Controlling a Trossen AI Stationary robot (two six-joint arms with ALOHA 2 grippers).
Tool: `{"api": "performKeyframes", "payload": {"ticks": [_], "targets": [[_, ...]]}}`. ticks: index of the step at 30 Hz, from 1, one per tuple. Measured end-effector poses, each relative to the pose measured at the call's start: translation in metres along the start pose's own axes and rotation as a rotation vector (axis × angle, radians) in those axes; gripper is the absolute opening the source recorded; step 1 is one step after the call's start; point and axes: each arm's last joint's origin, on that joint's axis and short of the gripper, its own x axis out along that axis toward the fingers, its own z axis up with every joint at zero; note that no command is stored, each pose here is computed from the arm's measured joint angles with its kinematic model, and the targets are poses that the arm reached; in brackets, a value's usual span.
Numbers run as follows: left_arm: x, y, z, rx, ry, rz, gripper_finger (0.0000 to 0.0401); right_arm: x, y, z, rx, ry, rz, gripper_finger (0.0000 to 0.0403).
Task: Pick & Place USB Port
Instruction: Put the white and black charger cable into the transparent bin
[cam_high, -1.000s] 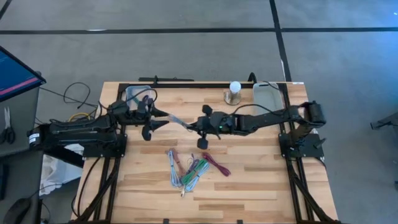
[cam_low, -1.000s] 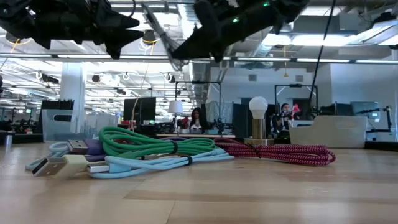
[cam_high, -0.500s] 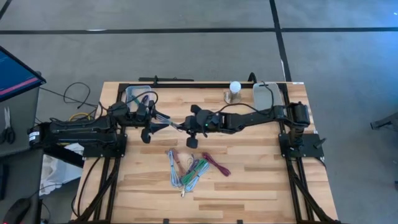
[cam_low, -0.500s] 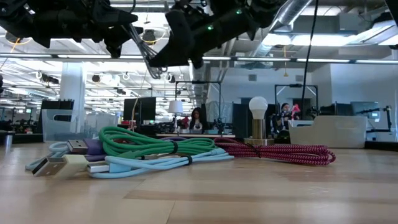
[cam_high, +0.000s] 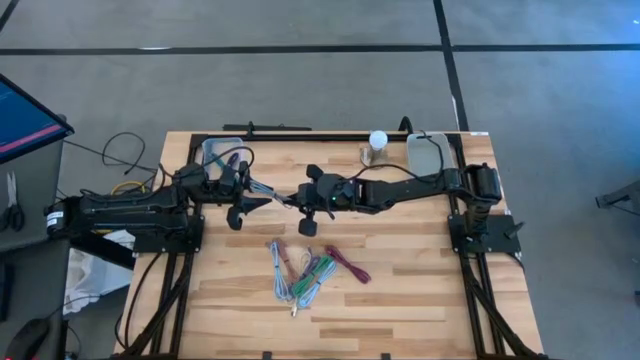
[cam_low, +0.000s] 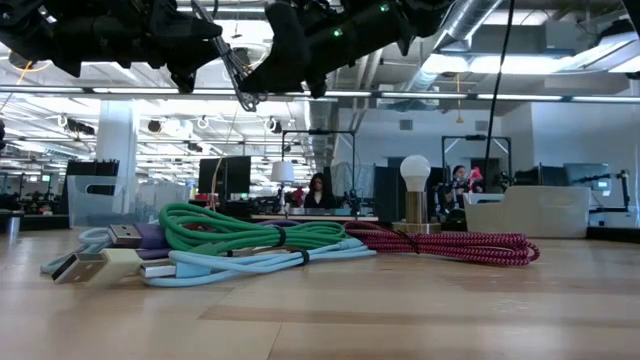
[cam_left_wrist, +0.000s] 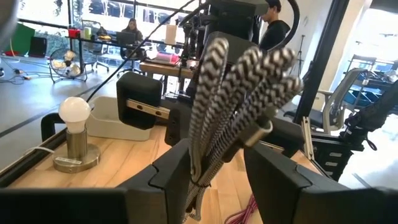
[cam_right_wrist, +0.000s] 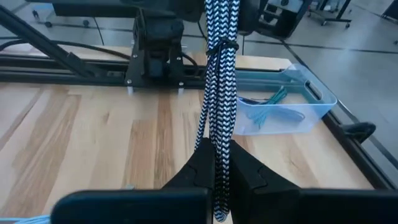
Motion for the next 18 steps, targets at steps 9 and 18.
{"api": "performKeyframes", "payload": {"ticks": [9, 18], "targets": [[0.0000, 0.0001, 0.0001, 0.000, -0.001, 0.001, 0.0114, 0.0000, 0.0000, 0.0003, -0.002, -0.003, -0.001, 0.0005], [0.0000, 0.0002, 0.0001, 0.001, -0.001, 0.005, 0.0049, 0.0000, 0.0002, 0.0004, -0.016, -0.006, 0.000, 0.0005]]}}
